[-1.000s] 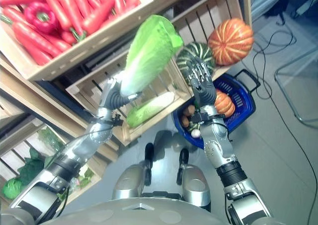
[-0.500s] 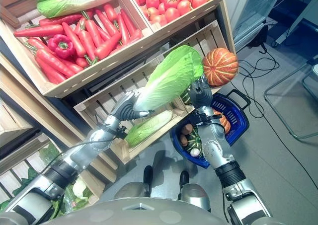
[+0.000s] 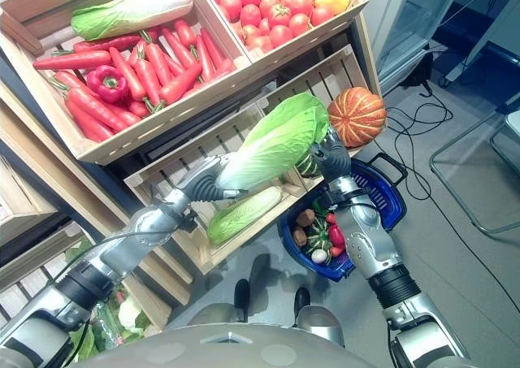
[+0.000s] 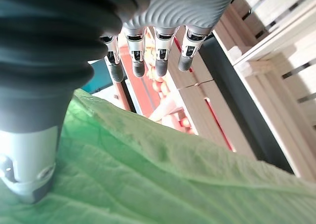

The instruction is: Pick up fruits and vegetables into the basket

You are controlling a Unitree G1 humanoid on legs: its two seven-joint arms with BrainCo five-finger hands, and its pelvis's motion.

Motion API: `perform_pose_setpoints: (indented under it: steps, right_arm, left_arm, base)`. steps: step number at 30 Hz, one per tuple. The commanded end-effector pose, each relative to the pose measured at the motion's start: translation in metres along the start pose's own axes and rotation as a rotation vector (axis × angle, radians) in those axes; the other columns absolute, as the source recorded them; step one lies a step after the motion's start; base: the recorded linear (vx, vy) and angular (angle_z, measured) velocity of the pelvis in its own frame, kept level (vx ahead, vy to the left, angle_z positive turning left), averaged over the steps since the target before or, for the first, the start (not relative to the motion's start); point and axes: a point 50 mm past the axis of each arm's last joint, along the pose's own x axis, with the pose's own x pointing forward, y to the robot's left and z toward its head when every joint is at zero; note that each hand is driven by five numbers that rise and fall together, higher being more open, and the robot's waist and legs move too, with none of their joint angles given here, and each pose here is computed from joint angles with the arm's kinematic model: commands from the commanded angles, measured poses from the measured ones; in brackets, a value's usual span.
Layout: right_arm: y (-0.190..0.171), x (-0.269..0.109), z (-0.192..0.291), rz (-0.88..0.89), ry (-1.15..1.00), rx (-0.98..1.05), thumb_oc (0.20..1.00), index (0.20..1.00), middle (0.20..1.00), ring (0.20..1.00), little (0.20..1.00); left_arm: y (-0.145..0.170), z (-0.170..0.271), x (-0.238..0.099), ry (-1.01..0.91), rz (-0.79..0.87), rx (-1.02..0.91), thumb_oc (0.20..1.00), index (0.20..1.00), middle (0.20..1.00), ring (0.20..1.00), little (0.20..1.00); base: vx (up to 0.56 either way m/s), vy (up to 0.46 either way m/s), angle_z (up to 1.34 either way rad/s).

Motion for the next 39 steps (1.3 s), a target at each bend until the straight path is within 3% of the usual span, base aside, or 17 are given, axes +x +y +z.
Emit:
perform_pose_setpoints:
  steps: [1,8,12,17,21,27,31,39]
  right_arm:
    - [0.036,0.011,0.014,0.198,-0.067,-0.01,1.0,1.0,1.0,1.0,1.0]
    - [0.038,0.007,0.003,0.149,-0.021,0.019,1.0,1.0,1.0,1.0,1.0]
    - [0.042,0.01,0.004,0.157,-0.033,0.027,1.0,1.0,1.0,1.0,1.0]
    - [0.04,0.012,0.006,0.123,-0.061,0.041,1.0,1.0,1.0,1.0,1.0]
    - [0.033,0.007,0.009,0.071,-0.099,0.062,1.0,1.0,1.0,1.0,1.0]
    - [0.034,0.002,0.013,0.044,-0.138,0.08,1.0,1.0,1.0,1.0,1.0]
    - [0.034,0.002,0.015,0.042,-0.144,0.077,1.0,1.0,1.0,1.0,1.0]
    - [0.04,0.005,0.016,0.096,-0.137,0.072,1.0,1.0,1.0,1.0,1.0]
  left_arm:
    - [-0.003,0.029,0.008,-0.158,-0.059,0.001,0.2,0.2,0.2,0.2,0.2]
    - [-0.003,0.032,0.007,-0.158,-0.057,0.0,0.2,0.2,0.2,0.2,0.2]
    - [-0.001,0.027,0.007,-0.11,0.024,-0.051,0.2,0.2,0.2,0.2,0.2]
    - [0.012,0.014,0.003,-0.05,0.249,-0.123,0.2,0.2,0.2,0.2,0.2]
    - [0.034,0.007,-0.012,-0.037,0.522,-0.173,0.2,0.2,0.2,0.2,0.2]
    - [0.048,0.004,-0.026,-0.027,0.733,-0.18,0.2,0.2,0.2,0.2,0.2]
    - [0.048,0.001,-0.028,-0.003,0.747,-0.177,0.2,0.2,0.2,0.2,0.2]
    - [0.037,0.005,-0.018,-0.027,0.617,-0.144,0.2,0.2,0.2,0.2,0.2]
  base:
    - [0.0,0.0,0.0]
    - [0.0,0.0,0.0]
    - [0.0,0.0,0.0]
    - [0.0,0.0,0.0]
    - [0.0,0.0,0.0]
    - [0.0,0.0,0.0]
    - [0.0,-0.001,0.01]
    - [0.0,0.0,0.0]
